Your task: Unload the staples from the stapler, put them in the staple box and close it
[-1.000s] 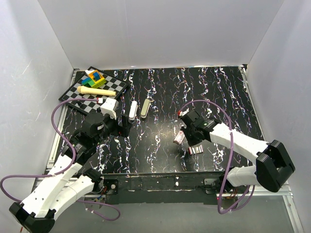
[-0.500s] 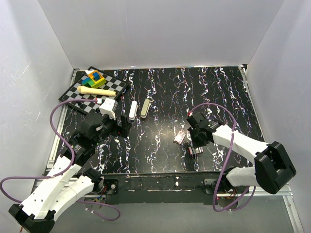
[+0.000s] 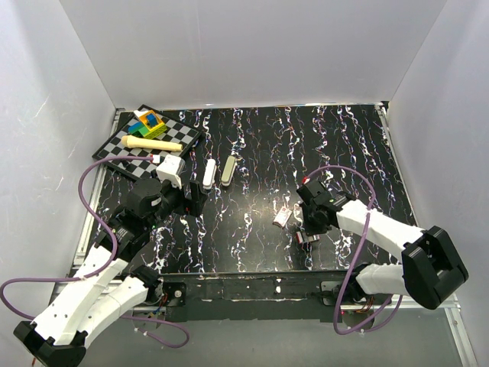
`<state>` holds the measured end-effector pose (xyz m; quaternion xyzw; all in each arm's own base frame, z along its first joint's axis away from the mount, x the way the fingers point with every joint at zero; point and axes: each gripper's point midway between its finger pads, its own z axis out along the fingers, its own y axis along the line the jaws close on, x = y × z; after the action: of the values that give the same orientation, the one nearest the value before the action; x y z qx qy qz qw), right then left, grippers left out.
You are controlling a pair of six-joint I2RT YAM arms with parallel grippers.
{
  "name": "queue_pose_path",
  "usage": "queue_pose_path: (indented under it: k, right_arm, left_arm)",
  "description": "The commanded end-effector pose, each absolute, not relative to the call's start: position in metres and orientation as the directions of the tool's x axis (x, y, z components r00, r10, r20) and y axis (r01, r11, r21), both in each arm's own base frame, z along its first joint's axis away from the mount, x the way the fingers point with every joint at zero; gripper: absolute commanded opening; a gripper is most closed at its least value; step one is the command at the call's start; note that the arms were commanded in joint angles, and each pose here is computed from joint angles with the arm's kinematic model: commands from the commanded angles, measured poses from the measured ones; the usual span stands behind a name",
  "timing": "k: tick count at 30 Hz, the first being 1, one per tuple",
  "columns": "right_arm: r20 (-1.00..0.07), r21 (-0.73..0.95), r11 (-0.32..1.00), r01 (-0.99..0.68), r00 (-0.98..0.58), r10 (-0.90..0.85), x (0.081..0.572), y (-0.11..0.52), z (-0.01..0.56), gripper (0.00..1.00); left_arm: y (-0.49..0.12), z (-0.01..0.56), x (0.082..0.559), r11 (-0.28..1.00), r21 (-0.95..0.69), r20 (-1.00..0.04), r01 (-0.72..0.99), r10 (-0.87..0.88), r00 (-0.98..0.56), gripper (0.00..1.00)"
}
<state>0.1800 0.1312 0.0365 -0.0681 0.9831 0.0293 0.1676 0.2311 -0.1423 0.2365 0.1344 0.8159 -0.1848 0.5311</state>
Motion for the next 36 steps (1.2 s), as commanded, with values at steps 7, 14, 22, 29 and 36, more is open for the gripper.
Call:
queue_pose_path:
  k: [7,14,22,29,36]
  right_arm:
    - [-0.354,0.036,0.996,-0.082,-0.933,-0.064,0.182,0.124,0.037,0.17]
    - [-0.34,0.043,0.996,-0.075,-0.939,-0.055,0.179,0.125,0.033,0.19]
    - [-0.352,0.037,0.998,-0.052,-0.935,-0.036,0.179,0.122,0.035,0.36]
    - [-0.398,0.034,0.999,-0.029,-0.917,-0.013,0.185,0.118,0.048,0.44]
    - [-0.436,0.003,1.0,-0.006,-0.9,-0.004,0.195,0.112,0.058,0.45]
  left_arm:
    - [-0.14,0.236,0.231,0.899,-0.157,-0.916,0.41,0.022,-0.4,0.83]
    - [-0.141,0.234,0.231,0.898,-0.157,-0.914,0.41,0.025,-0.405,0.83]
    - [-0.141,0.234,0.231,0.898,-0.158,-0.914,0.412,0.025,-0.404,0.83]
    - [-0.141,0.234,0.231,0.898,-0.157,-0.914,0.41,0.024,-0.404,0.83]
    - [-0.14,0.234,0.231,0.898,-0.157,-0.914,0.41,0.024,-0.404,0.83]
